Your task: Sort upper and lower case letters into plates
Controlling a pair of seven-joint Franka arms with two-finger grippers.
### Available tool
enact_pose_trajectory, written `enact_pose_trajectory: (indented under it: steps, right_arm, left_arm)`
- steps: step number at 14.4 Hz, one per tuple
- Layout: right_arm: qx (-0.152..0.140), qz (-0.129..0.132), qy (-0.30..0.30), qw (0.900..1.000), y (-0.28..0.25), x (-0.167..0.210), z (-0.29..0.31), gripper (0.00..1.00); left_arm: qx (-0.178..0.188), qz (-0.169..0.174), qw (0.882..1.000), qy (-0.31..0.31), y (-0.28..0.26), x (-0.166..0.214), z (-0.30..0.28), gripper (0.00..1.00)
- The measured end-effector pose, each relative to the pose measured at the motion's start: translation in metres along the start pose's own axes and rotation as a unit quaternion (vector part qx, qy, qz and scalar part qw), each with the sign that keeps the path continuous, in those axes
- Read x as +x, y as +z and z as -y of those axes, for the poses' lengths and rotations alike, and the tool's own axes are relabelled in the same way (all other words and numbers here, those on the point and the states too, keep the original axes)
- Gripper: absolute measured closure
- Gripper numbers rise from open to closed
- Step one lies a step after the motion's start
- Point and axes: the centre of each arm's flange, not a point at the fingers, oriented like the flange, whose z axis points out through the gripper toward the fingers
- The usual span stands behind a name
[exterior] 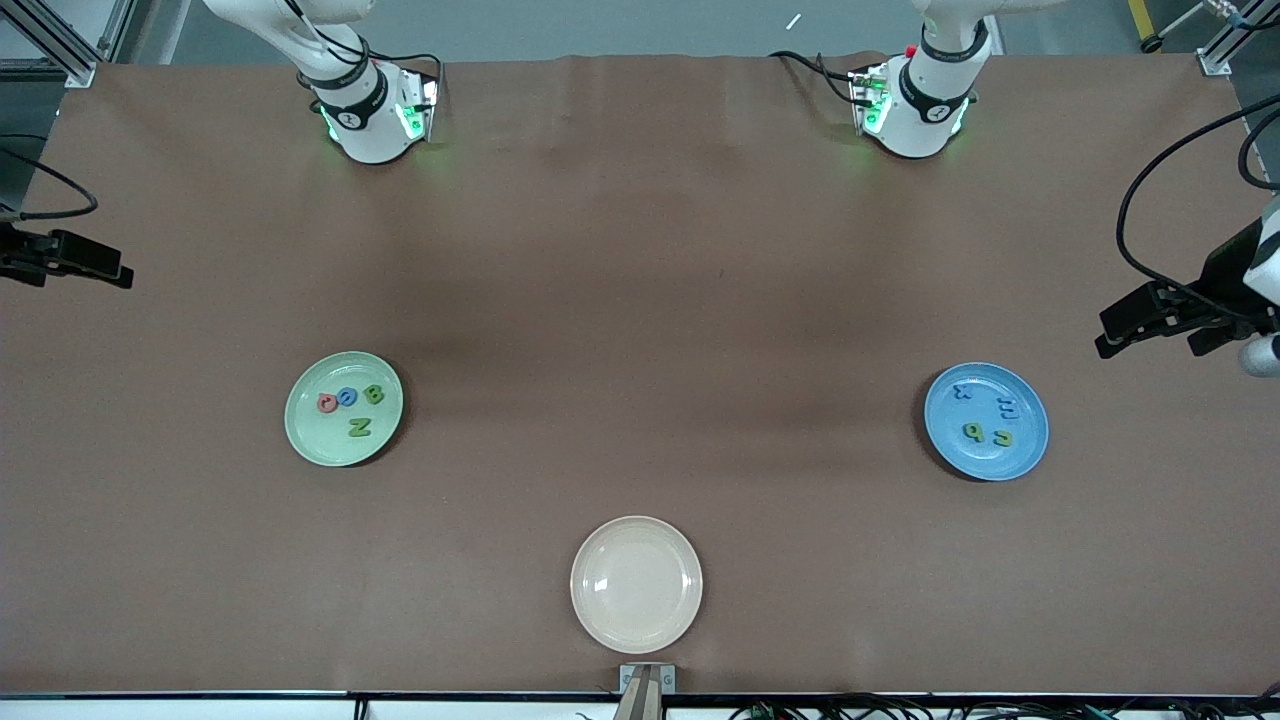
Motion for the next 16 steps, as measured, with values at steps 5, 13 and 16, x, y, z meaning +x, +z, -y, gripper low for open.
enact_pose_trajectory:
  steps: [5, 13, 16]
  right_arm:
    - [0.004, -0.017, -0.004, 1.000, -0.019, -0.021, 0.003, 0.00]
    - [0.004, -0.022, -0.012, 1.000, -0.023, -0.031, 0.006, 0.00]
    - [0.003, -0.023, -0.012, 1.000, -0.018, -0.036, 0.005, 0.00]
  left_arm:
    - [-0.011, -0.017, 1.000, -0.008, -0.026, -0.012, 0.004, 0.00]
    - [-0.019, -0.010, 1.000, -0.021, -0.024, -0.019, 0.014, 0.00]
    - [-0.015, -0.008, 1.000, -0.022, -0.023, -0.024, 0.014, 0.00]
